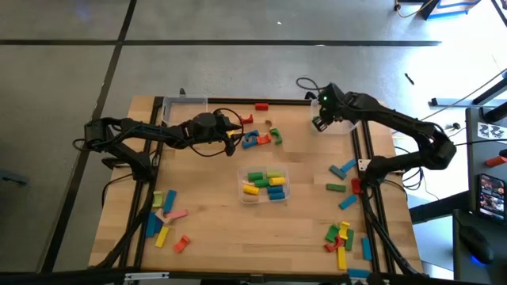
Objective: Sort blocks by size
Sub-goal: Put the light green arch block into the top right transparent bin, then put the green arch block into the top right transparent bin
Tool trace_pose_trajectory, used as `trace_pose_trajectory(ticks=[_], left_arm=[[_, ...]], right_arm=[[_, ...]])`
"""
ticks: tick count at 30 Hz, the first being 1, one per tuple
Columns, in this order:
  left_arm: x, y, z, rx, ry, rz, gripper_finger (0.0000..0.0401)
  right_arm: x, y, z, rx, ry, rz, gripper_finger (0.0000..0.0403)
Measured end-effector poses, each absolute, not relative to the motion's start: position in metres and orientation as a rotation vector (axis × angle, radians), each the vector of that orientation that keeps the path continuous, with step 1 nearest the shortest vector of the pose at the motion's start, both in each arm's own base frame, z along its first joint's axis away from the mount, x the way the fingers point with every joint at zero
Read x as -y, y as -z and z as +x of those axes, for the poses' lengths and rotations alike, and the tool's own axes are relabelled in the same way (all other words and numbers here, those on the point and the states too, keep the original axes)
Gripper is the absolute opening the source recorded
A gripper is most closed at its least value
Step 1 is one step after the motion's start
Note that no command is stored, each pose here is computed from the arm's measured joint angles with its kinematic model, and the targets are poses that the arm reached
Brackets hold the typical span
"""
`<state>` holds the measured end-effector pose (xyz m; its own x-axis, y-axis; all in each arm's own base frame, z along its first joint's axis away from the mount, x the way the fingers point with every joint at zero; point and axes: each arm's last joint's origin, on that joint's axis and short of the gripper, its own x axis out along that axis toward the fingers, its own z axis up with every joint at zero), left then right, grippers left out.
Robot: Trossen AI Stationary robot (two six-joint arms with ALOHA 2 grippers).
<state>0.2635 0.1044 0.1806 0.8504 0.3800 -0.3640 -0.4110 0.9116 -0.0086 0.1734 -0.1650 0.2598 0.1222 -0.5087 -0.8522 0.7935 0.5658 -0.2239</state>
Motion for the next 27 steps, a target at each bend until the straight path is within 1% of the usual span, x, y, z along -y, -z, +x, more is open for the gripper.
trace_pose_trajectory(ticks=[7,18,21,27], left_arm=[[-0.104,-0.181,0.263,-0.365,-0.417,-0.087,0.0159],[-0.104,-0.181,0.263,-0.365,-0.417,-0.087,0.0159],[-0.104,-0.181,0.263,-0.365,-0.417,-0.087,0.0159],[-0.104,-0.181,0.263,-0.365,-0.417,-0.087,0.0159]], right_arm=[[0.182,-0.245,0.158,-1.041,1.026,0.39,0.0143],[0.185,-0.223,0.151,-1.014,1.055,0.398,0.0149],[0.185,-0.222,0.151,-1.016,1.058,0.397,0.0171],[0.185,-0.222,0.151,-1.02,1.068,0.388,0.0235]])
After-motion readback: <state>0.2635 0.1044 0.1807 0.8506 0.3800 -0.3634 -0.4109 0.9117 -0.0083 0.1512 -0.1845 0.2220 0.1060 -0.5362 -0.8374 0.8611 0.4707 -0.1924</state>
